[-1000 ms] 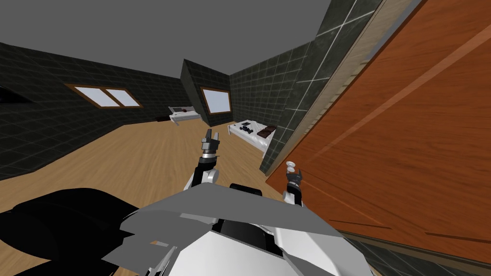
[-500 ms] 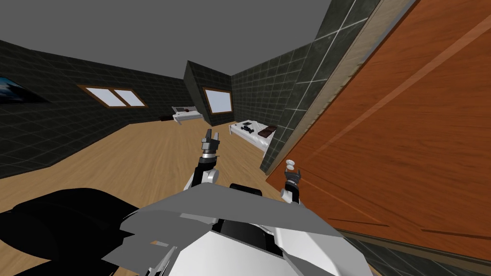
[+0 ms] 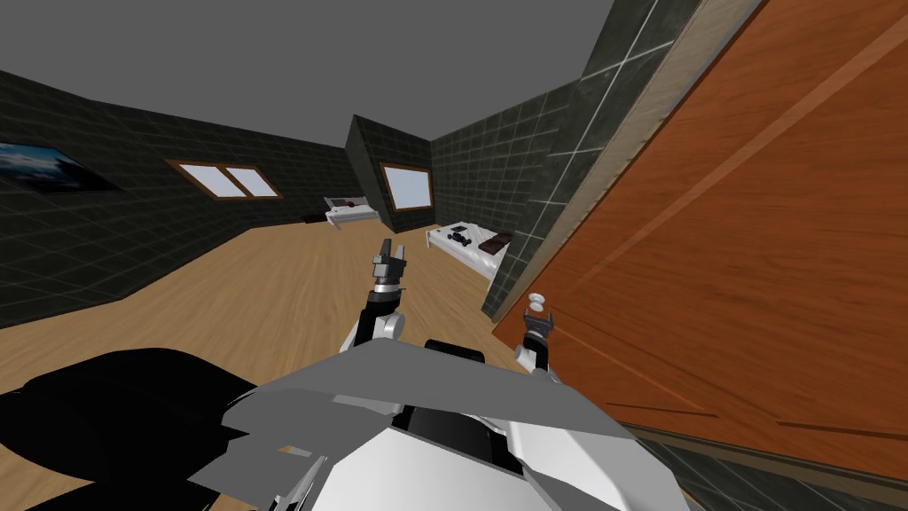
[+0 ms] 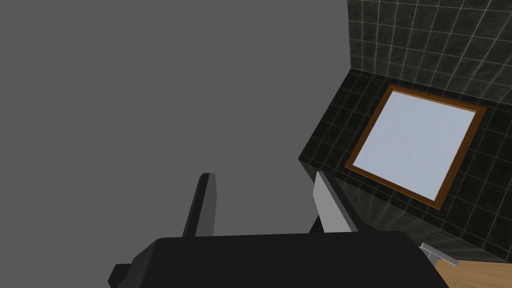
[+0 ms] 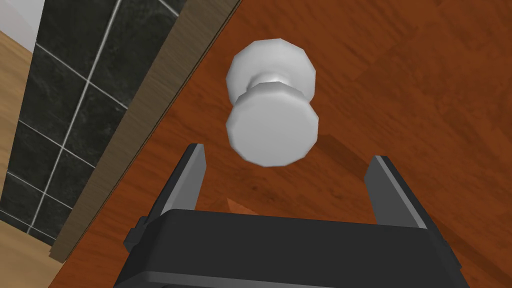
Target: Pull the door open
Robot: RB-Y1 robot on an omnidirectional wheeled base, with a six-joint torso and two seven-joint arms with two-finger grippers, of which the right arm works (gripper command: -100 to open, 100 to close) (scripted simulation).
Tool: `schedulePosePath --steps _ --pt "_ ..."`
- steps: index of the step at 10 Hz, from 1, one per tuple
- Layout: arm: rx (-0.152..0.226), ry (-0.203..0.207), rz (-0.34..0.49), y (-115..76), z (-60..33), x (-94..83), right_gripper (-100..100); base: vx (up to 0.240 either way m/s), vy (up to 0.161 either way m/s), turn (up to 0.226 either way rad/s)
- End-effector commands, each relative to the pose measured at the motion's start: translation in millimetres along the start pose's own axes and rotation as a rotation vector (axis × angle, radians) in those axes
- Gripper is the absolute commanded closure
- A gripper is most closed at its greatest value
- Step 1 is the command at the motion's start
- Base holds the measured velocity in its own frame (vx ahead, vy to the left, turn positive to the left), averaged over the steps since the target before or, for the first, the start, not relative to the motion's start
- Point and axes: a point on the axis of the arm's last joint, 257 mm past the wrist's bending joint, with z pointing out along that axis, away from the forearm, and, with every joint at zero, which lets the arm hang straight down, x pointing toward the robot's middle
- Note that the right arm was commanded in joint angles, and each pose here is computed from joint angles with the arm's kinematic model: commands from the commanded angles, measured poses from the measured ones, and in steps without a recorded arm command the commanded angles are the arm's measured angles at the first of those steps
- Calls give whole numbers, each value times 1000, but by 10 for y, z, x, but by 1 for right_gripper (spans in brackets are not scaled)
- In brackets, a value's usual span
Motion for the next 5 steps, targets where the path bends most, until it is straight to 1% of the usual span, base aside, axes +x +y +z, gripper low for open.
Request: schedulePosePath --steps 1,2,3,4,5 --pt "-7 -6 79 -47 7 42 -100 -76 -12 68" --pt "-7 -6 95 -47 7 42 -100 -60 -18 20" --pt "-12 -10 149 -81 12 68 -100 -59 -11 40" --pt "-12 -10 154 -81 12 68 -100 -49 -6 24" --pt "-16 -14 213 -115 17 94 -100 -56 -5 29"
